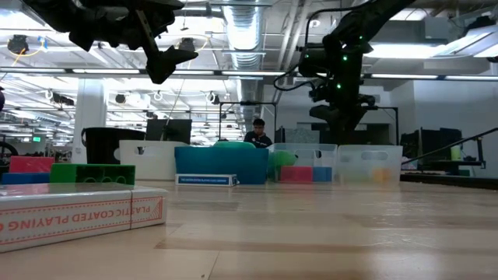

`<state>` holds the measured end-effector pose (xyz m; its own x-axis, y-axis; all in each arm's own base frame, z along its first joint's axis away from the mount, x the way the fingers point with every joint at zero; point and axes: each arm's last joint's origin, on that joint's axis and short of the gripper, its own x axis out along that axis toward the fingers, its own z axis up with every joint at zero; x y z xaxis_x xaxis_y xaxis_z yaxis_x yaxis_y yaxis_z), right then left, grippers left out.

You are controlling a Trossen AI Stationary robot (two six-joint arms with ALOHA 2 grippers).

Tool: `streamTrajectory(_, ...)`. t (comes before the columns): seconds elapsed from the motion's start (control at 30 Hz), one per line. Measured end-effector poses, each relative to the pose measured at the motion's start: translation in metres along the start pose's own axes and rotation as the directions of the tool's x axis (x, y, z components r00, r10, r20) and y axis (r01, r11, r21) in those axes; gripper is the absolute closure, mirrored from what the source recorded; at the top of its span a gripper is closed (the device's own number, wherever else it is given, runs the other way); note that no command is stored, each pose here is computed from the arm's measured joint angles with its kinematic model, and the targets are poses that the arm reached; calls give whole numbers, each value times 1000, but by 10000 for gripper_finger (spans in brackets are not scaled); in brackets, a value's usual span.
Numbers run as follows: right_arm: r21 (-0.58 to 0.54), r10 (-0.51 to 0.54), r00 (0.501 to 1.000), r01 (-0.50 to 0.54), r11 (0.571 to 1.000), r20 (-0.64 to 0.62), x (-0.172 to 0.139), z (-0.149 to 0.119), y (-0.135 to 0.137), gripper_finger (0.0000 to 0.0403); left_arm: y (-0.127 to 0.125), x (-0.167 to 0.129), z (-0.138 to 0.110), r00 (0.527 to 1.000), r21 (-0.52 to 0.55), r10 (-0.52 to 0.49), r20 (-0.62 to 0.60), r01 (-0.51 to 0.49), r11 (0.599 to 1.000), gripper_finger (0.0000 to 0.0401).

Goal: Pick & Place Toys
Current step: Put the orange triangle blocks into the right transparent bin

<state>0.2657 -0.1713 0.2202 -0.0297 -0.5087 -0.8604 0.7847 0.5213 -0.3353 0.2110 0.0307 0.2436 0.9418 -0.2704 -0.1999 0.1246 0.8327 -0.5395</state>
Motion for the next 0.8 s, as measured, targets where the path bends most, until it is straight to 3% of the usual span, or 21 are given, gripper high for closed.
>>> streamTrajectory(0.13, -31, 10, 1000, -9, 999, 22, -2, 0, 5, 143, 0, 0, 0, 1000, 1, 0, 0, 0, 1000, 54)
streamTrajectory(0.27, -88, 22, 998, -16, 996, 65, -11, -3, 21, 123, 0, 0, 0, 1000, 35, 0, -1, 0, 999, 54)
streamTrajectory(0.43, -215, 13, 954, 55, 975, 300, -43, -12, 70, 122, 0, 0, 0, 1000, 140, 0, -1, 0, 990, 54)
streamTrajectory(0.6, -343, 210, 858, -42, 939, 469, -85, -36, 125, 121, 0, 0, 0, 1000, 214, 0, 0, 0, 977, 54)
streamTrajectory(0.7, -408, 333, 803, -124, 905, 495, -106, -53, 147, 121, 0, 0, 0, 1000, 234, -1, 1, 0, 972, 54)
streamTrajectory(0.8, -488, 487, 740, -245, 838, 464, -124, -72, 165, 121, 0, 0, 0, 1000, 233, 0, 0, 0, 973, 54)
